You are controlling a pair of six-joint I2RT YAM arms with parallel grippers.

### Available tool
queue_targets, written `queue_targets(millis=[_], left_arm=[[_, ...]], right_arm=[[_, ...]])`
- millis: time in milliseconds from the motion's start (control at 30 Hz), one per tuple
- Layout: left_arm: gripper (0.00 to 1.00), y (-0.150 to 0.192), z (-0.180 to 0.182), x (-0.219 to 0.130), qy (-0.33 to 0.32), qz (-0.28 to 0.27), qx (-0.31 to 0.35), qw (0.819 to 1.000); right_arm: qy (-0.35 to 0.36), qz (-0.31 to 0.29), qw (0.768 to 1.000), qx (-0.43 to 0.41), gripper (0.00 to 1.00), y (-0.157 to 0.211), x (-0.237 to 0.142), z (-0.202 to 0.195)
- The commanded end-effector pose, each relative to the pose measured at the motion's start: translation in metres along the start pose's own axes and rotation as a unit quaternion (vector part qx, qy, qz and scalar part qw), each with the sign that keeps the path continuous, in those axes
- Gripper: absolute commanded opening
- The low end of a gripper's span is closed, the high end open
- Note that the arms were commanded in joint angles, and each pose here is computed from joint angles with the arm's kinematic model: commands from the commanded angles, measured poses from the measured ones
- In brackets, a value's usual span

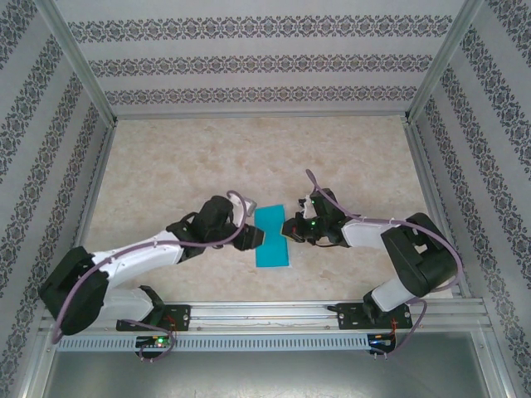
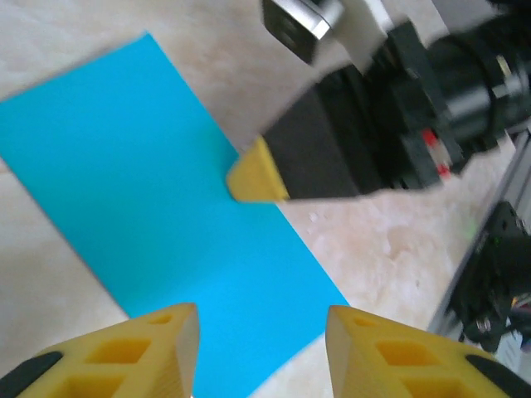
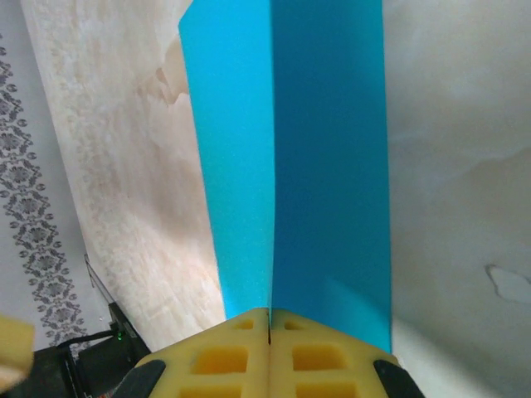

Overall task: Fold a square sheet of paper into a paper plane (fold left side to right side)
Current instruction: Fold the triangle a second time at the center of the table.

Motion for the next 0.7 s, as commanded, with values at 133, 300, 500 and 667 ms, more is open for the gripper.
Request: queue_targets(millis=[133, 300, 500, 667], left_arm=[[0.55, 0.039, -0.016, 0.009, -0.061, 0.026, 0.143, 0.987], [0.61, 0.05, -0.038, 0.029, -0.11, 0.022, 0.237, 0.965], [0.65, 0.055, -0.029, 0.058, -0.2, 0.036, 0.285, 0.937], [0.75, 0.058, -0.02, 0.076, -0.242, 0.058, 0.3, 0.921]], right_arm=[[0.001, -0.017, 1.0, 0.019, 0.0, 0.0, -0.001, 0.001], [0.004, -0.021, 1.0, 0.018, 0.0, -0.001, 0.001, 0.003], [0.005, -0.022, 1.0, 0.018, 0.0, -0.001, 0.003, 0.005], [0.006, -0.021, 1.0, 0.019, 0.0, 0.0, 0.004, 0.003]])
Point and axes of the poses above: each hand's point on the last joint's axis, 136 mm out from that joint toward the fingers, its own x axis out along the fingers, its own z axis along the line the jaws close on, y = z × x, the point moved 2 cm from there along -x, back along the fingers, and after that the axes turned 9 degrees about -x, right-handed, at the moved point
